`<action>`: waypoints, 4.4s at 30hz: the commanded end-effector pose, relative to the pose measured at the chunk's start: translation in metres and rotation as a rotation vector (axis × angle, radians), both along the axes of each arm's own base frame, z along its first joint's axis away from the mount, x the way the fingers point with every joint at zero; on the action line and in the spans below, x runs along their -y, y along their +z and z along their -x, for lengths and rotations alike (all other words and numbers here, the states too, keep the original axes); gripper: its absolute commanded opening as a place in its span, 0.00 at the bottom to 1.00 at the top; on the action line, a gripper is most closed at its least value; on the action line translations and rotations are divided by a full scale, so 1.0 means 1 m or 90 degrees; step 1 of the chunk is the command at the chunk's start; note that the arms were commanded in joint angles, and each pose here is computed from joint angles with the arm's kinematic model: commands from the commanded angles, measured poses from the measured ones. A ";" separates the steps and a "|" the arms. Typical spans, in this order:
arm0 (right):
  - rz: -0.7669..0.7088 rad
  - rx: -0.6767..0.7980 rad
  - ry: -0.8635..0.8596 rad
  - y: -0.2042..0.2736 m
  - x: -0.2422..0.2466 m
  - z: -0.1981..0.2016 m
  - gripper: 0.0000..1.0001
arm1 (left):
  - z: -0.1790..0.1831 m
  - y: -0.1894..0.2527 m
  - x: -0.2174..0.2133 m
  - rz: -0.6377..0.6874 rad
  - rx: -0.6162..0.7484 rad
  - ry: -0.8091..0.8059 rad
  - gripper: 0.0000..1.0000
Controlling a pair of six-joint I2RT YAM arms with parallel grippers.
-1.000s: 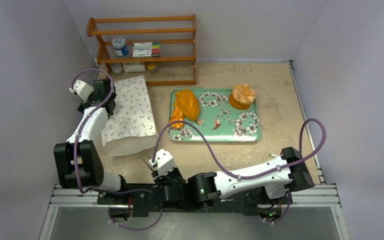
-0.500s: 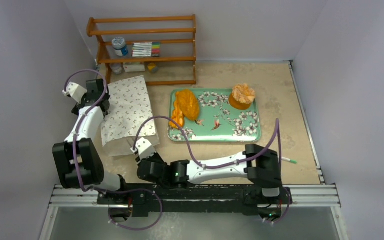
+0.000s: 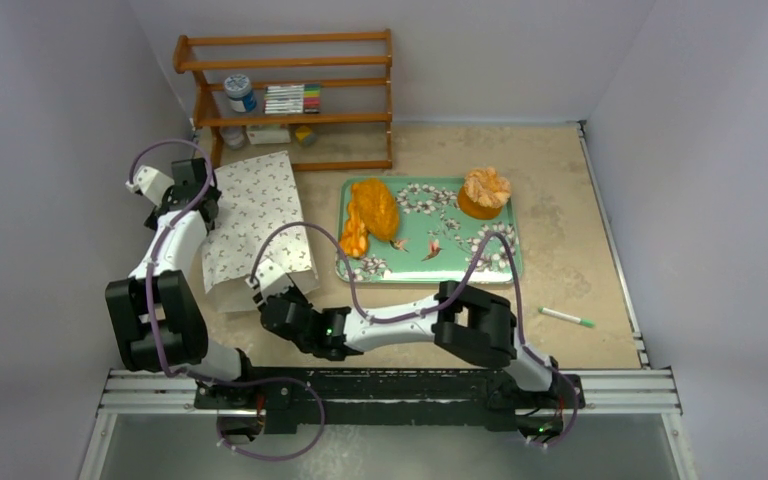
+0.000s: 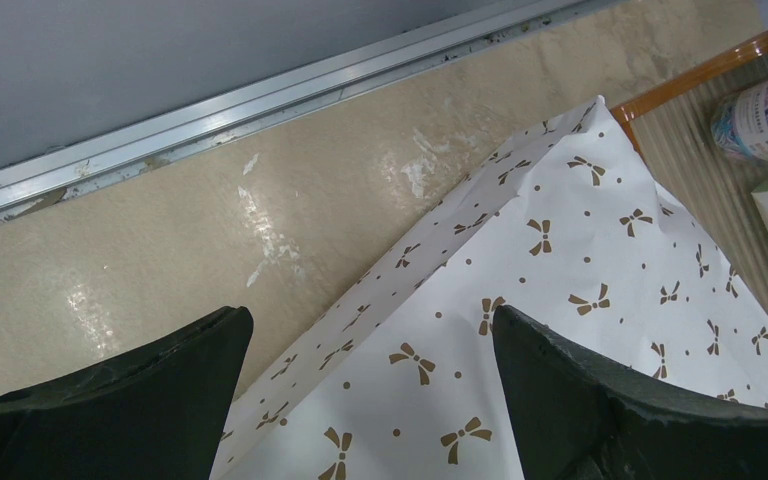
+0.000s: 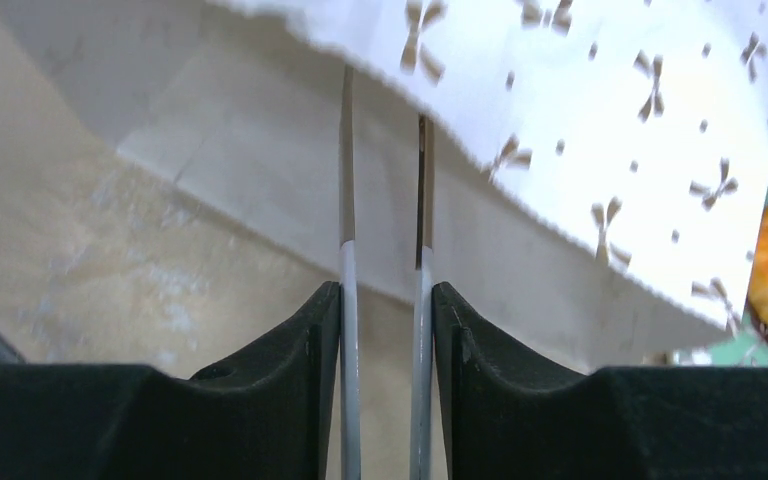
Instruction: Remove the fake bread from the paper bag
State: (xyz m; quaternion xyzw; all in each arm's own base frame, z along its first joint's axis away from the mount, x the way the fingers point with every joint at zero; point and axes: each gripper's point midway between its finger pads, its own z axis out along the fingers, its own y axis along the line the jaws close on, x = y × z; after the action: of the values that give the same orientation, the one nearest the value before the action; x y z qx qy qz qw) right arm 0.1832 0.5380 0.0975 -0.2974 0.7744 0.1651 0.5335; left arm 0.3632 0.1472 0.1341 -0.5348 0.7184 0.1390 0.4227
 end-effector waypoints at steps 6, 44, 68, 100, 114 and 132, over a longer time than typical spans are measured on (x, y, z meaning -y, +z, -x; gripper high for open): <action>-0.098 0.091 -0.061 0.054 -0.030 -0.054 0.41 | -0.012 0.001 -0.005 0.018 0.032 0.009 0.92; -0.060 0.124 -0.121 0.043 -0.049 -0.118 0.55 | -0.017 -0.017 -0.003 0.040 0.029 0.004 0.92; -0.022 -0.026 -0.010 -0.047 -0.065 -0.081 0.72 | -0.013 -0.031 -0.003 0.041 0.014 0.003 0.92; -0.047 -0.002 -0.037 -0.006 -0.031 -0.069 0.09 | -0.016 -0.031 -0.001 0.048 0.018 -0.001 0.92; 0.018 -0.061 0.000 0.007 0.000 -0.007 0.00 | -0.025 -0.034 0.005 0.063 0.026 -0.010 0.91; 0.092 -0.129 0.042 0.020 0.088 0.077 0.00 | -0.048 -0.025 0.023 0.045 0.028 -0.033 0.91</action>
State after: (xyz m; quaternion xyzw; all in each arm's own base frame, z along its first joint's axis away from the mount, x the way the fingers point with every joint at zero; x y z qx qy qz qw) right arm 0.1210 0.4563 0.0880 -0.3550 0.8236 0.1295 0.4229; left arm 0.3907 0.1273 0.0882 -0.5330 0.7415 0.1018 0.3946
